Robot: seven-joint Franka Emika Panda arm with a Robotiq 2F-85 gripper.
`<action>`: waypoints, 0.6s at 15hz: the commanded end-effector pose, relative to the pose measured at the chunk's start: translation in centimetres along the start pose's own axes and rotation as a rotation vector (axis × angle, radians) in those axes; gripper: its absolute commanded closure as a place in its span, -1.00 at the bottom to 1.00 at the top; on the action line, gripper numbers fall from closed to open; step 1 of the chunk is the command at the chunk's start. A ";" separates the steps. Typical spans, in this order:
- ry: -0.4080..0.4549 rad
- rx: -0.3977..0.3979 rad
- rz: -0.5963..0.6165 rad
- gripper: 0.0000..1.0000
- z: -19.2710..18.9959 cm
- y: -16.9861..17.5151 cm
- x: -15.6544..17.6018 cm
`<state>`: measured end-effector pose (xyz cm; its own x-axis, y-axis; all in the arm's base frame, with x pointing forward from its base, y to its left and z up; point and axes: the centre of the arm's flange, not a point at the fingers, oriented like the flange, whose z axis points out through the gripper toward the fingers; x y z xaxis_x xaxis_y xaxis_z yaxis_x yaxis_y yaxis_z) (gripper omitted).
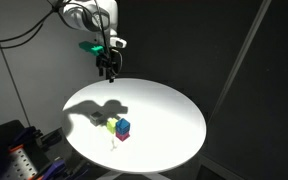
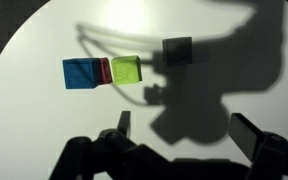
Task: Put the green block on the table
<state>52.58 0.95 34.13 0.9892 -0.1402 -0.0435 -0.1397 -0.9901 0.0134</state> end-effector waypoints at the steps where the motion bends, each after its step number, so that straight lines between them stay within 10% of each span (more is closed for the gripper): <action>1: 0.011 0.046 -0.004 -1.00 -2.5 0.2 -1.7; 9: 0.001 0.044 0.002 -1.00 -6.0 0.8 -3.7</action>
<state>50.69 1.30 38.69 0.9888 -0.1469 -0.0255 -0.1476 -0.9887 -0.0253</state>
